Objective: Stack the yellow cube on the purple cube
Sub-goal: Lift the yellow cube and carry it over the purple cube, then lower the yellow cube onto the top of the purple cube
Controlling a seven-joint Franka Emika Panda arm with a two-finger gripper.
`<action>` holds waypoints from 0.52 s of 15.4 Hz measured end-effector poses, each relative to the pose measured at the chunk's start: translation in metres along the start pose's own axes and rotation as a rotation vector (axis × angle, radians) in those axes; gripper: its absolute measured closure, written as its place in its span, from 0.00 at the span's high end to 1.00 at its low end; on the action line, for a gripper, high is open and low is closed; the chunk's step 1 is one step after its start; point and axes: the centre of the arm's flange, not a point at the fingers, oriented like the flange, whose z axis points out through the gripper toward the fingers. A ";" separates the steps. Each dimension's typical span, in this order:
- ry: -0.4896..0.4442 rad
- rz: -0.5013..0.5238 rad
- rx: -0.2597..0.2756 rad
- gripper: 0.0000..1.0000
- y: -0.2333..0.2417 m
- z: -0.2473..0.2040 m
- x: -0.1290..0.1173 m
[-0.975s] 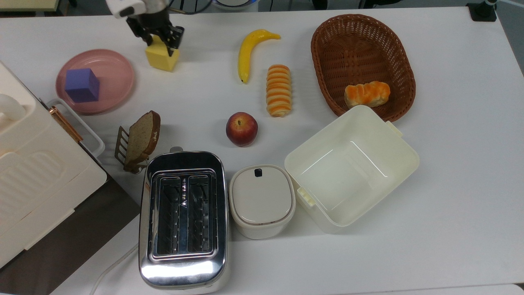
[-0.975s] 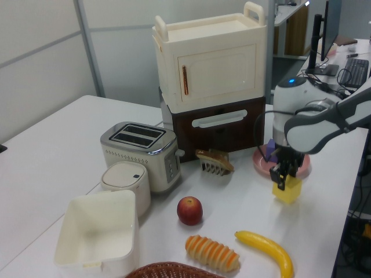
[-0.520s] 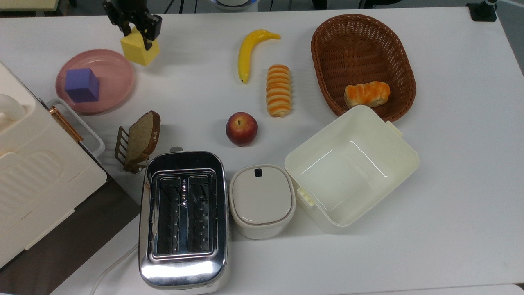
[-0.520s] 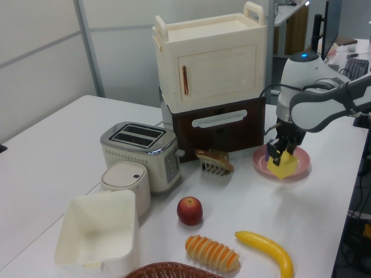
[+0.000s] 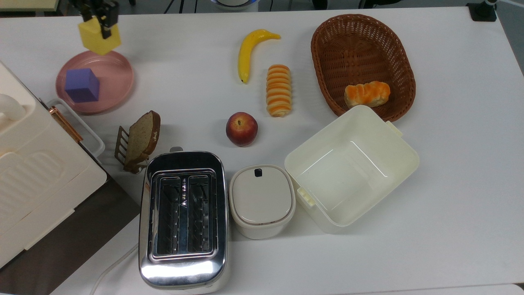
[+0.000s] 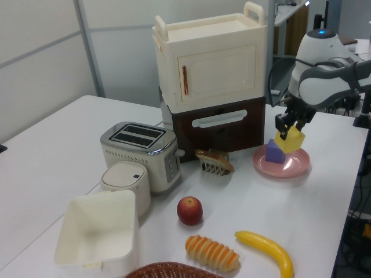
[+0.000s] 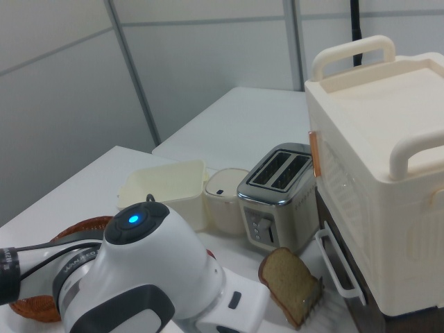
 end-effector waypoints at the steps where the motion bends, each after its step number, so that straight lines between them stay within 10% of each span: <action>1: 0.005 0.016 -0.001 0.54 0.005 -0.002 0.005; 8: -0.003 0.067 -0.042 0.54 -0.003 0.016 0.044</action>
